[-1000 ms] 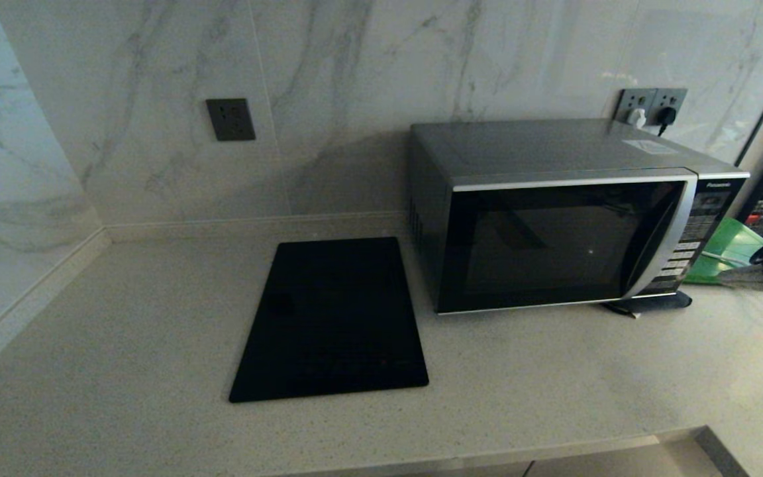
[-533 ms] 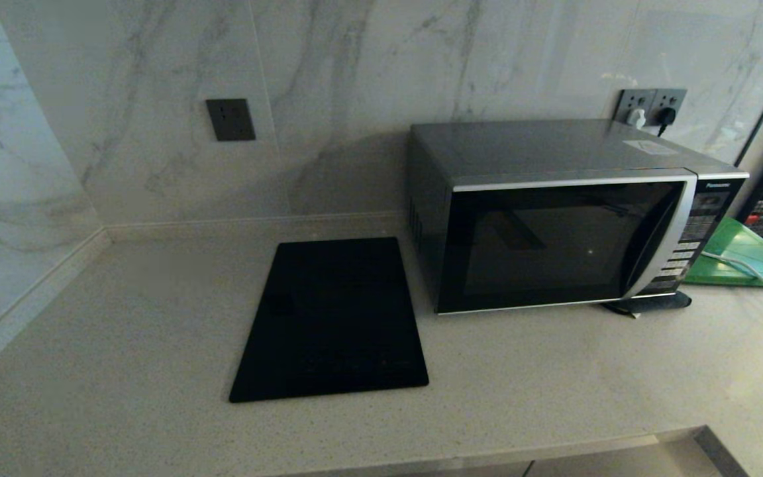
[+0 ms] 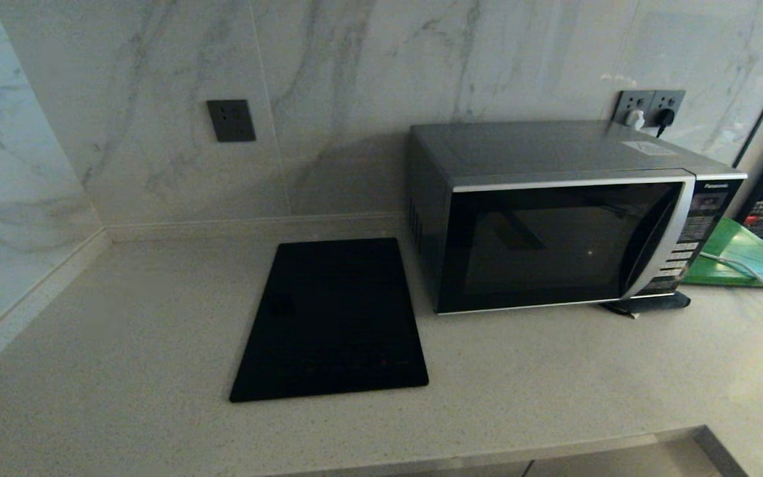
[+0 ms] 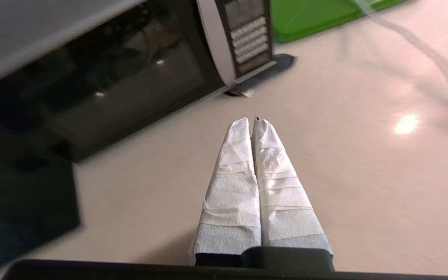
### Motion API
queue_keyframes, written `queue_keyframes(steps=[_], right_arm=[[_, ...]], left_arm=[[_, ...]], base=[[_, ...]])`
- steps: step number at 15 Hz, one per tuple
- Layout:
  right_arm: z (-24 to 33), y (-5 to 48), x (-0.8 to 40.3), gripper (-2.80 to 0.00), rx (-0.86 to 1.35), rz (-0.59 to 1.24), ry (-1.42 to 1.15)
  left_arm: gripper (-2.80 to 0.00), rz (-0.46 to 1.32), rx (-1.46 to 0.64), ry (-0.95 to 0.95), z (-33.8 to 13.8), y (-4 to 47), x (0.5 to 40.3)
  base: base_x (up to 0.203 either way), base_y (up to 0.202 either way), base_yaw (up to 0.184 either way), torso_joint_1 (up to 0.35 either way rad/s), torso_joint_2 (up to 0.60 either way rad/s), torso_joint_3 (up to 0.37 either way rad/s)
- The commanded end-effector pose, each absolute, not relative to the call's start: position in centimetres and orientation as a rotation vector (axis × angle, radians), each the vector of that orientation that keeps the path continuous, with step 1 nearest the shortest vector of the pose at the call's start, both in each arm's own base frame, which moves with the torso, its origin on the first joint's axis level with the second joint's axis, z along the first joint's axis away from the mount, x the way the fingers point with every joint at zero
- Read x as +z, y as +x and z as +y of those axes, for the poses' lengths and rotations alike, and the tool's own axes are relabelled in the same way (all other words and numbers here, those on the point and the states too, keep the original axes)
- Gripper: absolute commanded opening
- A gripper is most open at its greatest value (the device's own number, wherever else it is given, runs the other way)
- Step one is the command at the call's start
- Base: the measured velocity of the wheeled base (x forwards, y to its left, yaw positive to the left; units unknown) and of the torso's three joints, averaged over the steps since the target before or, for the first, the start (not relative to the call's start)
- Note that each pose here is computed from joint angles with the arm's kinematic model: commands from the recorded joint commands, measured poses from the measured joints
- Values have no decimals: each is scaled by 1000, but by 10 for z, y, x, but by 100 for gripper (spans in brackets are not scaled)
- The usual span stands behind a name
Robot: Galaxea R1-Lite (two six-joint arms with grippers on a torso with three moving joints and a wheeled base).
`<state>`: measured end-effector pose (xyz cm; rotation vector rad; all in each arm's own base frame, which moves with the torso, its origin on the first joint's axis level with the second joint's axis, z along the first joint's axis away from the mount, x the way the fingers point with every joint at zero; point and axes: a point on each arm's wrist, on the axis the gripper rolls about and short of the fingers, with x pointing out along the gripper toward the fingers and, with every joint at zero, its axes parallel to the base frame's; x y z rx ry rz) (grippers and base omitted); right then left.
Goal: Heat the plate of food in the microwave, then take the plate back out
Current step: Open the microwave oven
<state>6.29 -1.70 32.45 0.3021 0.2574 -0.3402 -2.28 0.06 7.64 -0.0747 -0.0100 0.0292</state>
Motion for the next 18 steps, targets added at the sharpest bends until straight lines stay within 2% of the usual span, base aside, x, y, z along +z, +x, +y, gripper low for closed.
queue_keyframes(steps=[1, 4, 11, 16, 18], right_arm=[[-3, 7, 301, -280, -301, 182, 240], [1, -25, 259, -280, -255, 184, 185], [-1, -80, 202, -280, -167, 173, 104], [-2, -94, 146, -280, -118, 141, 9], [-2, -89, 137, -280, -118, 173, 27]], left_arm=[[-280, -9, 30, -75, 1, -23, 76], [-280, -9, 30, -75, 1, -23, 76], [-280, -9, 30, -75, 1, -23, 76], [-280, -9, 31, -75, 1, -23, 76], [-280, -9, 30, -75, 1, -23, 76]], base=[[0, 0, 0, 0, 0, 0], [0, 0, 0, 0, 0, 0], [0, 0, 0, 0, 0, 0], [0, 0, 0, 0, 0, 0], [0, 0, 0, 0, 0, 0]])
